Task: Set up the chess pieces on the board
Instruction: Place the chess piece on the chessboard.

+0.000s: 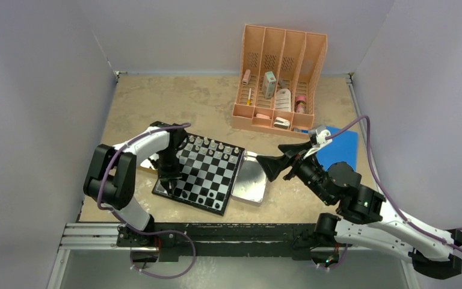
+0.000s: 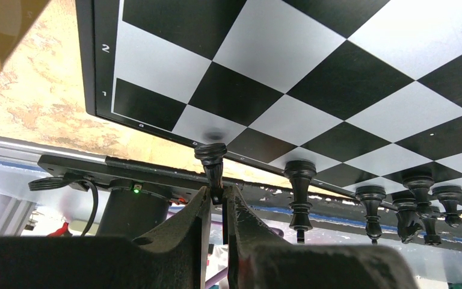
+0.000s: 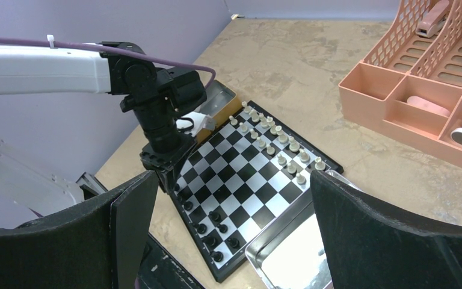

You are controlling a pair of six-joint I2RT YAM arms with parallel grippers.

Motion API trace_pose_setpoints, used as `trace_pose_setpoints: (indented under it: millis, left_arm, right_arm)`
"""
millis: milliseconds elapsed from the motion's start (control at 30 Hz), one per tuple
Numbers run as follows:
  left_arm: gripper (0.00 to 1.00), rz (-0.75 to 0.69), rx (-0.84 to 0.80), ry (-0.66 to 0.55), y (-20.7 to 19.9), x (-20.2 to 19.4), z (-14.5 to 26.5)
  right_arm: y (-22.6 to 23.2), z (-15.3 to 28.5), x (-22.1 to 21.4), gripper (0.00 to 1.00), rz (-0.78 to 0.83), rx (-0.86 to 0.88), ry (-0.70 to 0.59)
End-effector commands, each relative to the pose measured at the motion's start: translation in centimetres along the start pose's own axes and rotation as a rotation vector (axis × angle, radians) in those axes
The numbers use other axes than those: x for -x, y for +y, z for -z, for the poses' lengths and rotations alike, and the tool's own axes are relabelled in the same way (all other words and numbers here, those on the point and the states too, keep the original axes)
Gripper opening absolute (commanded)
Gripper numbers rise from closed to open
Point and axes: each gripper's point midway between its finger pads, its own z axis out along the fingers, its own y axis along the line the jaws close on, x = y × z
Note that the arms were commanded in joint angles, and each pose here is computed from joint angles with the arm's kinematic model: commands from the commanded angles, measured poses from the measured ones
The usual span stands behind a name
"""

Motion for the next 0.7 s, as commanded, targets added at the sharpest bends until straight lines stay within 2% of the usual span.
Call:
trace_pose_setpoints:
  millis: [0,667]
  left_arm:
    - [0.12,0.001,0.004,-0.021,-0.13,0.42,0.82]
    - [0.17,0.003,0.055,-0.050,0.44,1.09,1.02]
  right_arm:
    - [0.96,0.57,3.25,0.99,-0.030,0.027,-0.083]
    - [0.89,0.59,3.16,0.99,-0.026,0.027,-0.083]
